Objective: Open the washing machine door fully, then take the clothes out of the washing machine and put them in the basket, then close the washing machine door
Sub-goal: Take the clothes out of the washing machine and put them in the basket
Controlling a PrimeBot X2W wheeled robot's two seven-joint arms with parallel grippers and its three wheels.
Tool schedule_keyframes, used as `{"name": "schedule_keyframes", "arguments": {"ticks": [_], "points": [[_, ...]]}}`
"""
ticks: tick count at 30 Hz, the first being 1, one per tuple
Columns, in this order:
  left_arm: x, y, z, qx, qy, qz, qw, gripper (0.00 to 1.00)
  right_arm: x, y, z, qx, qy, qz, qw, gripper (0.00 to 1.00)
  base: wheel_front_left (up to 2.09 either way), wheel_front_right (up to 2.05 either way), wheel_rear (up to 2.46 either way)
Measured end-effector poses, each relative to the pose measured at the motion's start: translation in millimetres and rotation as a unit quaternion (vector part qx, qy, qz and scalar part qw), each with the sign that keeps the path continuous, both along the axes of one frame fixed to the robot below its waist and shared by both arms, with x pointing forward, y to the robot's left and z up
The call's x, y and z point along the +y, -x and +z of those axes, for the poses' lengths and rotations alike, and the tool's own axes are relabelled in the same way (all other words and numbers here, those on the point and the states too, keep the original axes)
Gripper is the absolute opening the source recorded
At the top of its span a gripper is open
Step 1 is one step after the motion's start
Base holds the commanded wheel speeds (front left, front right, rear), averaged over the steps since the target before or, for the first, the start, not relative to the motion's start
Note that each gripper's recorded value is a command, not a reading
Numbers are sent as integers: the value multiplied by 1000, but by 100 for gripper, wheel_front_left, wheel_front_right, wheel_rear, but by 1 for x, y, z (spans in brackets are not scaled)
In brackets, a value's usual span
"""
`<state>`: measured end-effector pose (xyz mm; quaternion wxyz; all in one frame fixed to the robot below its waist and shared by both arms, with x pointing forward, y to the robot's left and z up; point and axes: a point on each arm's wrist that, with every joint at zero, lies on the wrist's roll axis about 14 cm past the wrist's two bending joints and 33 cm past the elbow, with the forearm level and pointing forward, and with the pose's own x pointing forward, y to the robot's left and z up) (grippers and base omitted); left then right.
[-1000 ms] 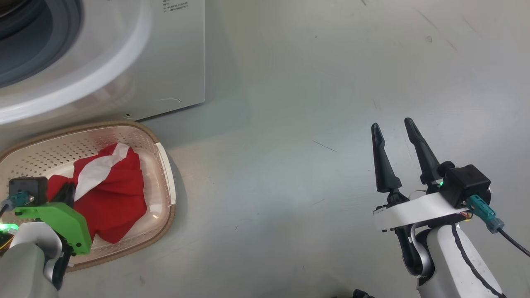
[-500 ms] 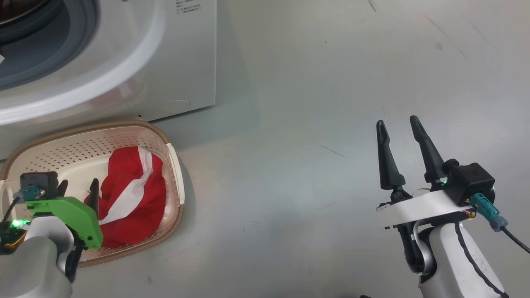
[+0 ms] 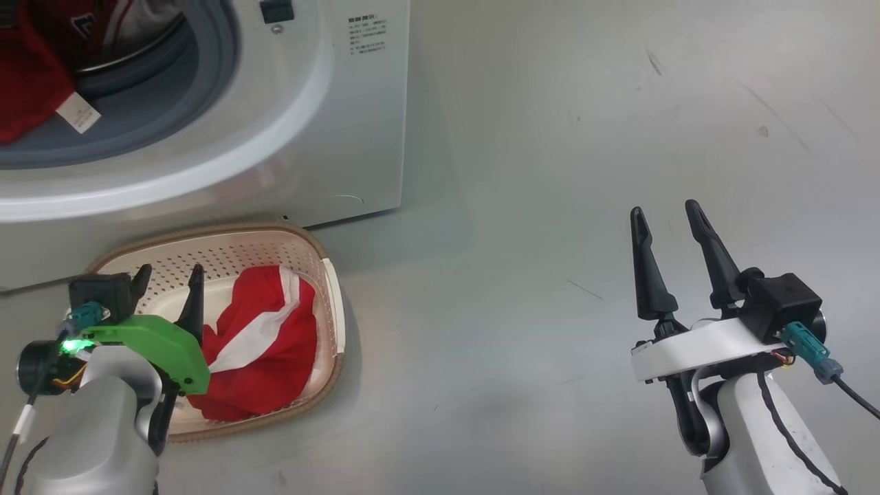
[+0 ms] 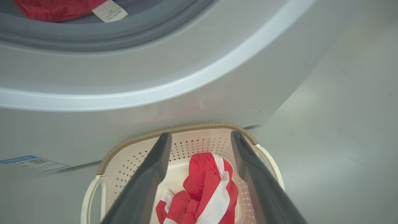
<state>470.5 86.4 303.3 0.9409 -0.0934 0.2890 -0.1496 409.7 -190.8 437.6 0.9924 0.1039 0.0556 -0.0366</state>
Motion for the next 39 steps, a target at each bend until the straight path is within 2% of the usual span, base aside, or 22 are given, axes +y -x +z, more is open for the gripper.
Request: {"name": "schedule_keyframes", "arguments": {"ticks": [11, 27, 35, 39], "points": [[14, 0, 67, -99, 10, 24, 995, 100, 13, 9, 17, -21, -7, 25, 999, 100, 0, 0, 0], [46, 37, 119, -163, 17, 67, 984, 100, 31, 28, 35, -46, -13, 58, 997, 100, 0, 0, 0], [67, 51, 155, -217, 42, 111, 969, 100, 41, 36, 44, -58, -21, 74, 995, 100, 0, 0, 0], [71, 57, 178, -253, 44, 114, 960, 100, 45, 41, 46, -62, -22, 80, 995, 100, 0, 0, 0]]}}
